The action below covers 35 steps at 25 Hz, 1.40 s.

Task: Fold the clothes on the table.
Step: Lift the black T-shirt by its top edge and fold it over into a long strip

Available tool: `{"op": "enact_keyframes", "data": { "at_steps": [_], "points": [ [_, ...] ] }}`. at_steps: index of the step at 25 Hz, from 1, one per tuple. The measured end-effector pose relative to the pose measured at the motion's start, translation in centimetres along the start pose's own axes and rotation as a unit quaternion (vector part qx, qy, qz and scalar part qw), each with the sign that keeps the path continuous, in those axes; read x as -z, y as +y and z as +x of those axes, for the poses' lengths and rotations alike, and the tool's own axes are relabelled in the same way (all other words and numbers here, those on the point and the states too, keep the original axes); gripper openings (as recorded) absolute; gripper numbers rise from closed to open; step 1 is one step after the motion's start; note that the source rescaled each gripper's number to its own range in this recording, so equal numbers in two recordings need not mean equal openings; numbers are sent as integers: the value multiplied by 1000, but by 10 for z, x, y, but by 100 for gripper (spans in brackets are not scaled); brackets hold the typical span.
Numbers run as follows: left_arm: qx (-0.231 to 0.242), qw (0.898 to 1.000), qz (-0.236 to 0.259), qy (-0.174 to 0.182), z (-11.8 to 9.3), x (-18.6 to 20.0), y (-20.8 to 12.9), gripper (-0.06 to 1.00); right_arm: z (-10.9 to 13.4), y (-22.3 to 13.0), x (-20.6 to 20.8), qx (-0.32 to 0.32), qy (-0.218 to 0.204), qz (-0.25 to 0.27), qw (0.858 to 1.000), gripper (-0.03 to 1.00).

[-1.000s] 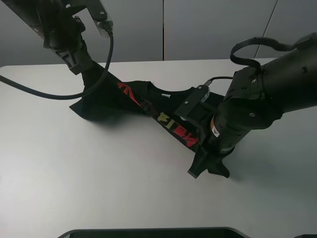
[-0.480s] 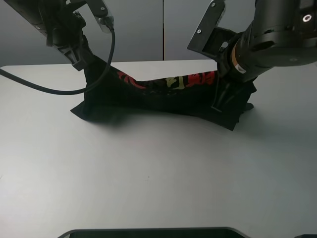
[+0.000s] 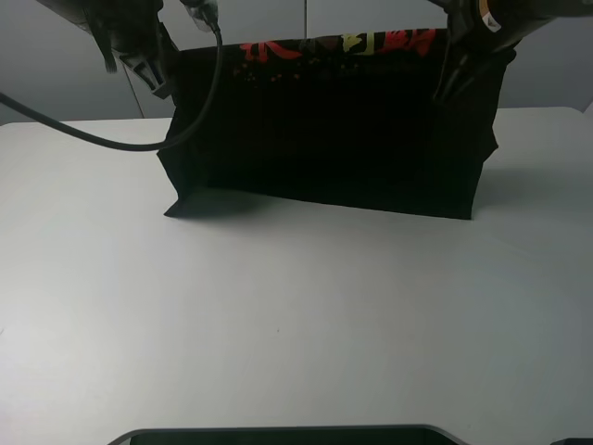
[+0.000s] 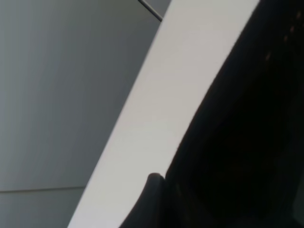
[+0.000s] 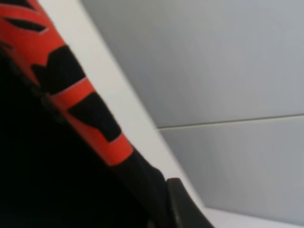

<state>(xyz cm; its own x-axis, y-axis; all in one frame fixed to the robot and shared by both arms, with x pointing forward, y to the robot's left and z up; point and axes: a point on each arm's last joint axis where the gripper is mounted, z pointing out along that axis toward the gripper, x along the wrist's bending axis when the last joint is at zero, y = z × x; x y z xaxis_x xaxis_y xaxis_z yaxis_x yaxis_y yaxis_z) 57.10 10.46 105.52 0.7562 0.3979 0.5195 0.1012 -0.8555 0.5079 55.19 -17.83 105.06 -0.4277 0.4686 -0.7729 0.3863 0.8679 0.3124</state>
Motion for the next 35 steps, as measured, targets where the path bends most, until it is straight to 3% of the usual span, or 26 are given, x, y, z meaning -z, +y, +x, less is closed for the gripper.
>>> {"op": "enact_keyframes", "data": {
  "at_steps": [5,9,11,15,19,22,26,35],
  "points": [
    [-7,999,-31,38,11,4,10,0,-24,15,7,19,-45,-30,998,0],
    [-12,997,-53,62,21,19,20,0,-27,16,8,30,-48,-27,998,0],
    [-25,998,-36,50,20,23,17,0,-24,15,8,27,-25,-18,999,0],
    [-54,998,21,-14,9,24,7,0,-9,11,8,57,62,-5,996,0],
    [-76,993,65,-64,1,28,-2,0,7,6,14,112,161,12,981,0],
    [-70,990,79,-95,-4,30,-5,0,15,1,19,121,209,30,970,0],
    [-69,985,75,-136,-11,36,-4,0,21,-2,26,127,257,34,957,0],
    [-63,978,94,-177,-23,44,-13,0,35,-17,41,126,327,48,935,0]
  ]
}}
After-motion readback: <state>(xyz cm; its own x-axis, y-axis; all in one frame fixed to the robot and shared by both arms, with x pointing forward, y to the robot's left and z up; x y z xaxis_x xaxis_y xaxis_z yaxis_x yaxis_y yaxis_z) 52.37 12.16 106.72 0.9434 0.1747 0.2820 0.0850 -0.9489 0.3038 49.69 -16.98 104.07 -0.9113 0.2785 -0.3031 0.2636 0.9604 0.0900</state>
